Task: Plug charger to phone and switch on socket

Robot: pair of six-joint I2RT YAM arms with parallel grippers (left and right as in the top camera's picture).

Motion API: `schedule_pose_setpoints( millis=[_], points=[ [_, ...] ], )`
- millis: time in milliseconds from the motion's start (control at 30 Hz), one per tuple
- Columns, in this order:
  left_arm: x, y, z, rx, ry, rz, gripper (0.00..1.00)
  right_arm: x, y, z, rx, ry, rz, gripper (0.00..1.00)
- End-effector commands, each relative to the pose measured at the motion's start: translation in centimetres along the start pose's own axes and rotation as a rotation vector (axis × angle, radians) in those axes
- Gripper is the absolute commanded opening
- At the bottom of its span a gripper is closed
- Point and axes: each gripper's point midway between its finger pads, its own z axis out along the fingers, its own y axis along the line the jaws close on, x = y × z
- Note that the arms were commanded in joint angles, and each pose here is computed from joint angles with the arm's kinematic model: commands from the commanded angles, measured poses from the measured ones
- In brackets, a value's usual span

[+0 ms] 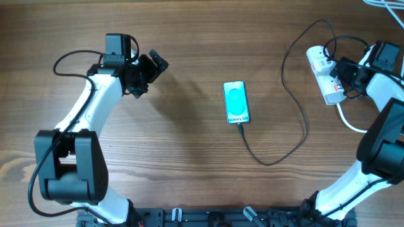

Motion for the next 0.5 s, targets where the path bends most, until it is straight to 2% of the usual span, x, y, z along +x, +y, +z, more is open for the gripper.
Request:
schedule_pose_setpoints(
  millis=[0,467],
  points=[
    [-0.38,-0.16,-0.66,0.001,-0.024,0.022,1.00,0.51,-0.23,0.79,0.018,0.004,-0.021,1.00],
    [-0.38,-0.16,-0.66,0.001,-0.024,0.022,1.00,1.14,-0.27,0.81,0.018,0.028,-0.020,1.00]
  ],
)
